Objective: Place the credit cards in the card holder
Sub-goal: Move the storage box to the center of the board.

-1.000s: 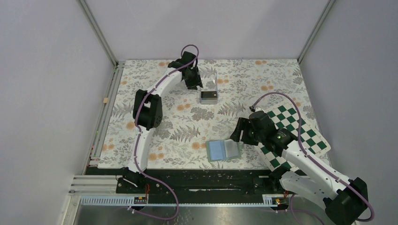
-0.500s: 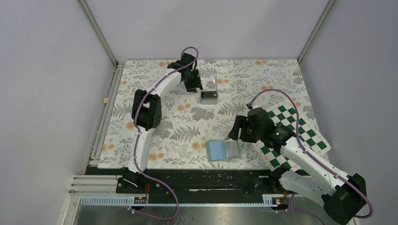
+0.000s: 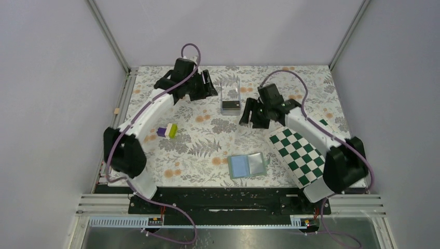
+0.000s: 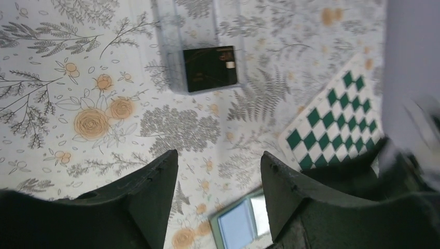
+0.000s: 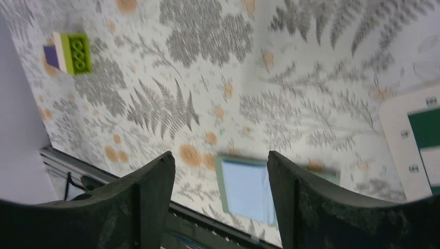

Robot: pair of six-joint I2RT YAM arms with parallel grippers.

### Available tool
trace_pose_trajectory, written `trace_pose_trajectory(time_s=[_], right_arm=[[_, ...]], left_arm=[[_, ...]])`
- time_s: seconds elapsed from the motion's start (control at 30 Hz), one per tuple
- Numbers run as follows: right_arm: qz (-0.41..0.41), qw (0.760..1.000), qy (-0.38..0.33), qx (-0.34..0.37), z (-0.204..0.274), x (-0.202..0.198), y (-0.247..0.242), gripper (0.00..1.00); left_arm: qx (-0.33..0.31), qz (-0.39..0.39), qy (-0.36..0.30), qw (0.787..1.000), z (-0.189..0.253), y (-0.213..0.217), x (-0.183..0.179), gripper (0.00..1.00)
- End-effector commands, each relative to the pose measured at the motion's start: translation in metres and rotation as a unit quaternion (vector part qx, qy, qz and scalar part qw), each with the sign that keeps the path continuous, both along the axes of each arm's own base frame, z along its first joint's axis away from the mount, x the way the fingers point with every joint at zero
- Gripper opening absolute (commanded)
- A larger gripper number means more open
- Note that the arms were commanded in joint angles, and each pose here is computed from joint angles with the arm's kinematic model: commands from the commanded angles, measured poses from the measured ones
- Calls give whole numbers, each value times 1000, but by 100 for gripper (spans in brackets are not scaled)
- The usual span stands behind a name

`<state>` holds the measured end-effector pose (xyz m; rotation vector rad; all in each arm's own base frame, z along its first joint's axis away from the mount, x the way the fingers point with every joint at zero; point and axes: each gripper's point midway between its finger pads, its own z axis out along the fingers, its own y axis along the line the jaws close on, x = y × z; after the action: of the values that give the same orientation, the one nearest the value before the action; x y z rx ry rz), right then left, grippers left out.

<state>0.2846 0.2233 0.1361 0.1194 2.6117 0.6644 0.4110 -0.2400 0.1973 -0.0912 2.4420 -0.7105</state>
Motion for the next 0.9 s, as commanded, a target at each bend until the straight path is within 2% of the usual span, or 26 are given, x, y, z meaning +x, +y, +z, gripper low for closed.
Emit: trace_pose_trajectory(time_s=[0.0, 0.2, 0.3, 0.43, 0.6, 0.73, 0.87], right_arm=[[10, 999, 12, 31, 13, 51, 17, 72], [-4, 999, 43, -10, -3, 109, 20, 72], [-10, 998, 48, -36, -15, 131, 18, 63], [-24, 995, 61, -77, -35, 149, 10, 61], [-27, 992, 84, -89, -56, 160, 13, 54], [-27, 991, 90, -98, -64, 165, 14, 46], [-21, 990, 94, -101, -68, 164, 13, 31]], left_arm=[[-45, -26, -112, 992, 68, 6, -21, 61], [-100, -84, -163, 978, 103, 5, -74, 66], [-116, -106, -160, 975, 100, 4, -94, 66], [-134, -128, -148, 972, 92, 2, -113, 66], [-151, -137, -130, 970, 79, 3, -131, 66], [-151, -134, -125, 971, 70, 7, -140, 67], [-151, -133, -126, 971, 69, 9, -145, 67]])
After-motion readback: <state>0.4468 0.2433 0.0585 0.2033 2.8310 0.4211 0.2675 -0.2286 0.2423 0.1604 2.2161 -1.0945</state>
